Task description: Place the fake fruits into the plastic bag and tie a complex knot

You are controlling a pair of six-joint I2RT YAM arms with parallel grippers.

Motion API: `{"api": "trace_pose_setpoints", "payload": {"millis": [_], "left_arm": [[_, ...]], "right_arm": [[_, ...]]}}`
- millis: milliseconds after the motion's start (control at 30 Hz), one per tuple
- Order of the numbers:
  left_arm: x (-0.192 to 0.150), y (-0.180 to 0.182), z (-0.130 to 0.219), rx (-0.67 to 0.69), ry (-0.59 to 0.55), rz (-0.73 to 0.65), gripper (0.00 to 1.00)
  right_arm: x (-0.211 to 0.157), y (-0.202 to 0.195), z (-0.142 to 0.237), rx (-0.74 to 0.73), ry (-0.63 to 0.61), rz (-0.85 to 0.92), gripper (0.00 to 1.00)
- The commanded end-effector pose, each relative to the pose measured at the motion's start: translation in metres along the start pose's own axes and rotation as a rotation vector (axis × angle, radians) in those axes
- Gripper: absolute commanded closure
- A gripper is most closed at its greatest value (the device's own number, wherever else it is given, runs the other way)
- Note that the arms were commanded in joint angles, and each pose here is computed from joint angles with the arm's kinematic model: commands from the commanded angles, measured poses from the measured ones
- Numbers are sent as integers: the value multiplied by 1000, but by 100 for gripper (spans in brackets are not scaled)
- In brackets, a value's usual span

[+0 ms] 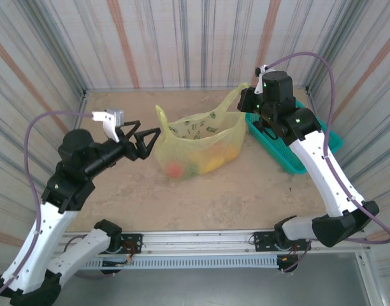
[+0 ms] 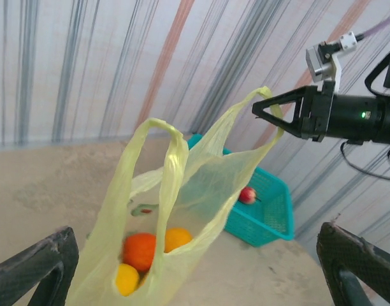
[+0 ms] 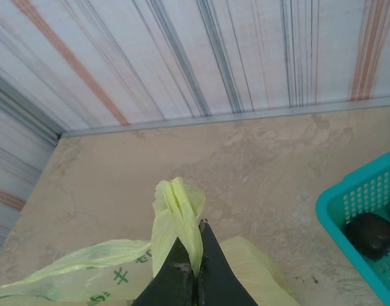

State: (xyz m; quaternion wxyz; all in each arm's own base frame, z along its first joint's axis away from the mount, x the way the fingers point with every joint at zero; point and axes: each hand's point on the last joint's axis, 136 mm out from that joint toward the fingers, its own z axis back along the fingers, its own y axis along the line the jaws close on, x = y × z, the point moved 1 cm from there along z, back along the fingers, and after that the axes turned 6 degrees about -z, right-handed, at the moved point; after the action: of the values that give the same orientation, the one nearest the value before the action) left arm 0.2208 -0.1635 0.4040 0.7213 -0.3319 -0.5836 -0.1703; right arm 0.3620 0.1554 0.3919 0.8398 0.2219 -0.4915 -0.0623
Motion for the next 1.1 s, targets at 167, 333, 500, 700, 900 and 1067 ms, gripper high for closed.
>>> {"api": "trace_pose_setpoints", "payload": {"millis": [167, 333, 500, 700, 900, 1067], "left_arm": [[-6, 16, -34, 76, -203, -300, 1], [-9, 22, -60, 69, -232, -345, 1], [-12, 29, -78, 25, -281, -285, 6], [-18, 21, -86, -41, -283, -307, 37], [-19, 16, -88, -73, -267, -337, 82], [-17, 10, -88, -104, -250, -341, 100]], "right_arm": [[-2, 3, -3, 31, 16, -9, 99], [-2, 7, -1, 50, 25, -8, 96], [-4, 3, -1, 37, 31, -7, 96], [-8, 1, -4, 34, 45, -14, 96], [-6, -1, 1, 21, 33, -9, 80], [13, 6, 26, 42, -23, 41, 47]]}}
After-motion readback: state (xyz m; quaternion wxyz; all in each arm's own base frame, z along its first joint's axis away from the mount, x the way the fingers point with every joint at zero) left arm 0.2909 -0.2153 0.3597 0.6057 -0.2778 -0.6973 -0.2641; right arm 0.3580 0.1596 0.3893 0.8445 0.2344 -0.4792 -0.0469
